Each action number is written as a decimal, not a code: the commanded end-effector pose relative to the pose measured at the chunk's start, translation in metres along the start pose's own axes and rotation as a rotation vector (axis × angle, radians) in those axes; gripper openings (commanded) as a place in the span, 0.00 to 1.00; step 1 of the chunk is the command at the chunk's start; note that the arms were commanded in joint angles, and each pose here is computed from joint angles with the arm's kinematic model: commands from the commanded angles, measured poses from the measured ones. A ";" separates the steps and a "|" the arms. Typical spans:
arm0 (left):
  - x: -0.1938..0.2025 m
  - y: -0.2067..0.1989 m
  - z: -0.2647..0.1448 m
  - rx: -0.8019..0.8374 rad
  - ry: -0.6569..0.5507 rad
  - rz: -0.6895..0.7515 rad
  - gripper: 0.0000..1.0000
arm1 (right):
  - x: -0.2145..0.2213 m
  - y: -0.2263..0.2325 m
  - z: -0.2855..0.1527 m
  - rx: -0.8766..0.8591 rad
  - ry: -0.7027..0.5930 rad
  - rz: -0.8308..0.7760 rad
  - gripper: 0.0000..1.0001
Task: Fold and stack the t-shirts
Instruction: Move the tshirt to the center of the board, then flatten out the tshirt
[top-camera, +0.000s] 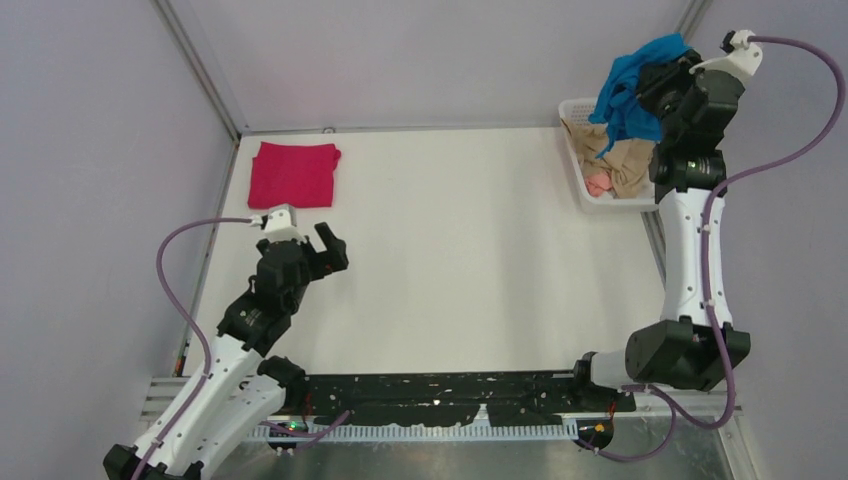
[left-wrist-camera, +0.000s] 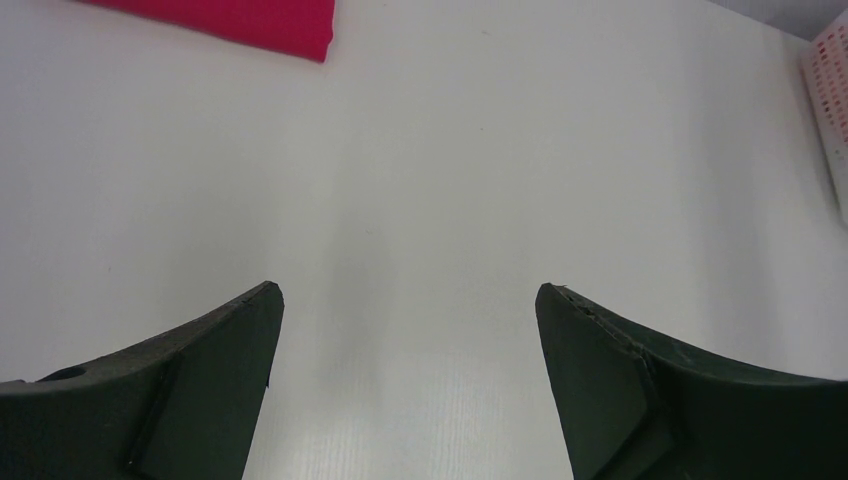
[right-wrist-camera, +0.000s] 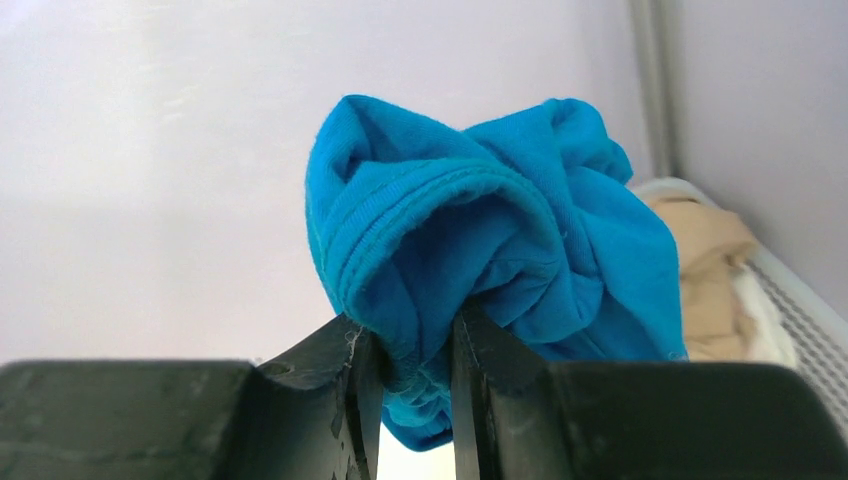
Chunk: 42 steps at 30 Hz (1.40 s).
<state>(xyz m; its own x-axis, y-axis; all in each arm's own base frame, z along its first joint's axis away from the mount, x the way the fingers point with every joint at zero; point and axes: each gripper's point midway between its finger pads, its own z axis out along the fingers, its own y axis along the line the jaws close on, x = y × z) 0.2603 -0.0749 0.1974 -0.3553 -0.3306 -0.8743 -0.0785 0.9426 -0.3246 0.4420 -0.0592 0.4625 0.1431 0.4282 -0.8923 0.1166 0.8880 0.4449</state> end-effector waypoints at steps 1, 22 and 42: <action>-0.013 -0.012 -0.007 0.072 -0.052 -0.059 0.99 | -0.035 0.119 -0.079 -0.396 -0.076 -0.075 0.06; 0.006 0.007 -0.023 0.000 0.006 -0.139 0.99 | 0.316 0.114 -0.178 -0.203 0.600 -0.069 0.41; 0.127 -0.046 0.031 0.118 0.533 -0.122 0.99 | 0.319 0.002 -0.240 -0.060 0.554 -0.095 0.95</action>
<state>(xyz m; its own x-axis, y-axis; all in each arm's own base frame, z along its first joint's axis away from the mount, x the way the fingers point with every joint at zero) 0.2414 -0.1312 0.0978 -0.7343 -0.3394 -0.5879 -0.0942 0.9086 -0.4068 0.2559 0.1098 0.1616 -0.4057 0.3428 -0.8473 0.1118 0.9387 0.3262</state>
